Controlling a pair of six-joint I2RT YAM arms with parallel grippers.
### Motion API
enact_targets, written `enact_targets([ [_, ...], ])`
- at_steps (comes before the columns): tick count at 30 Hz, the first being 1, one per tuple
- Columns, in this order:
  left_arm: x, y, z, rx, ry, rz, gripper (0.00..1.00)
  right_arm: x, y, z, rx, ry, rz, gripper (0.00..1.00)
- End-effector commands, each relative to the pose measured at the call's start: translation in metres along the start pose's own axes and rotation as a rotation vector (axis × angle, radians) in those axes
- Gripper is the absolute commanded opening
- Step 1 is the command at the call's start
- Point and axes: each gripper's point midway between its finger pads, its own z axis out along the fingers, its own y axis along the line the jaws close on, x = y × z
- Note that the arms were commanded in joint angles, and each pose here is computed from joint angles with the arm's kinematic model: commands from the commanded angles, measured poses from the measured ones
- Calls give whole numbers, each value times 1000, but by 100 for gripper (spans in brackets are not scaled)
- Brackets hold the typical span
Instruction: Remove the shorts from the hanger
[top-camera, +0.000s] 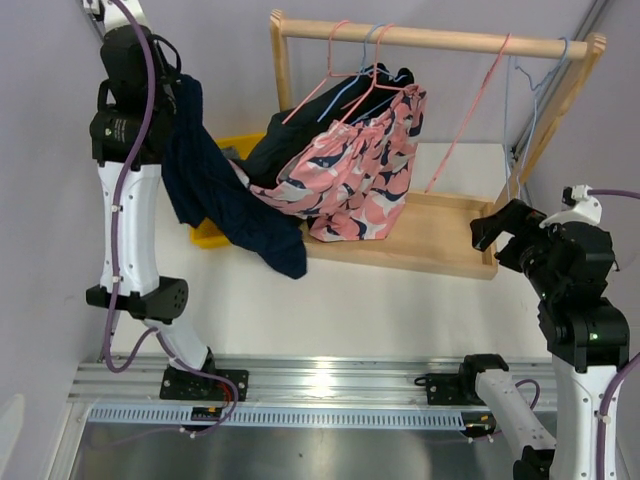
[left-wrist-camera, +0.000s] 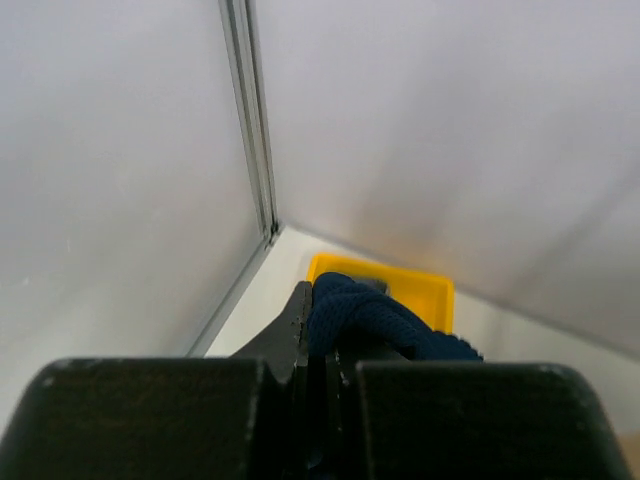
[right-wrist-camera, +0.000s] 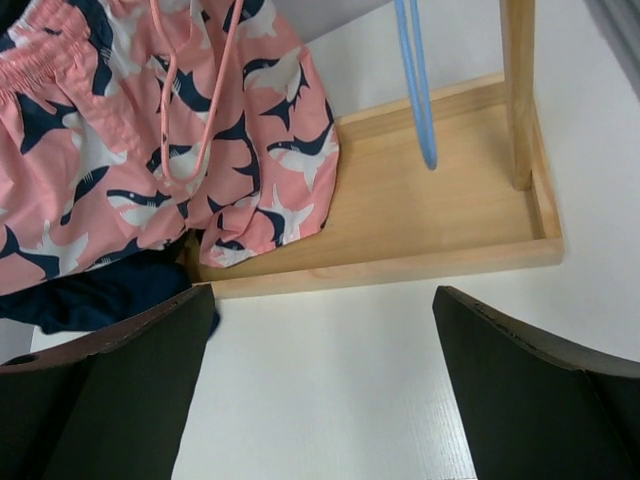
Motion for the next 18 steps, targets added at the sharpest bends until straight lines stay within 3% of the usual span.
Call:
enact_targets([
  [1,-69,22,-10,-74,-228,-167,0,-5,12,4,-74,-41,5,99],
  [6,-119,52,-47,-123,-418,-297,0,9,11,19,-93,-16,9,99],
  [11,-152,84,-88,-175,-531,-329,0,19,13,30,-119,0,25,99],
  [18,-156,52,-58,-97,-549,-276,0,21,15,31,-134,14,17,100],
])
